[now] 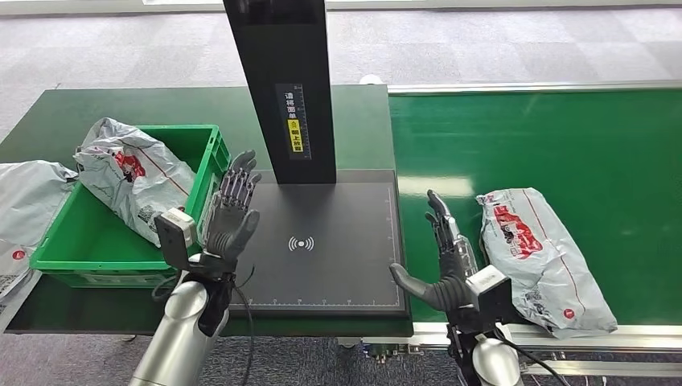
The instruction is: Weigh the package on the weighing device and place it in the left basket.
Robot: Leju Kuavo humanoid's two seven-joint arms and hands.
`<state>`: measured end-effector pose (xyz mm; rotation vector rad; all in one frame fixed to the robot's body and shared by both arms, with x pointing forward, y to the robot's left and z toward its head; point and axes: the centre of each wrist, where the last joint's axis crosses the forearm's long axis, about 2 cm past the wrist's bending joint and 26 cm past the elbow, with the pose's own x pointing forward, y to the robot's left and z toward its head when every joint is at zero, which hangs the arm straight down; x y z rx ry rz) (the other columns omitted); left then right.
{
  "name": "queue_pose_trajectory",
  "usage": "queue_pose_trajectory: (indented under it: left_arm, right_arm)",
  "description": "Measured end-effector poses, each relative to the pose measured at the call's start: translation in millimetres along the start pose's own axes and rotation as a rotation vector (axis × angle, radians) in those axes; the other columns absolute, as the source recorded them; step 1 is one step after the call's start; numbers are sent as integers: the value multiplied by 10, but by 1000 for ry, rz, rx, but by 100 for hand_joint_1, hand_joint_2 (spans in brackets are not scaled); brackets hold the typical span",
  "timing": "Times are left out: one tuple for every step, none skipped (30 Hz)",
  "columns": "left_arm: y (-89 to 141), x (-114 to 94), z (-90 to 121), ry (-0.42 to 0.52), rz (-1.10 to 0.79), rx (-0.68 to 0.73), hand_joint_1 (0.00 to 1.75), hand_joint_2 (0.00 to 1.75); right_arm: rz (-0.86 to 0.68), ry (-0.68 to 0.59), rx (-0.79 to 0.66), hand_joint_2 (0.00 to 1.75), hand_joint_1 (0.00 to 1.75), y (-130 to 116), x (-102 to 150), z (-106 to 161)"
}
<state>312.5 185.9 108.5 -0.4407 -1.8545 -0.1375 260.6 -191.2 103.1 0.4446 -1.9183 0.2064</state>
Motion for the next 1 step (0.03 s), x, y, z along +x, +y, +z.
queue_pose_trajectory:
  left_arm:
    - [-26, -21, 34, 3, 7, 2, 0, 175]
  right_arm:
    - [1, 9, 4, 175, 0, -11, -11, -16]
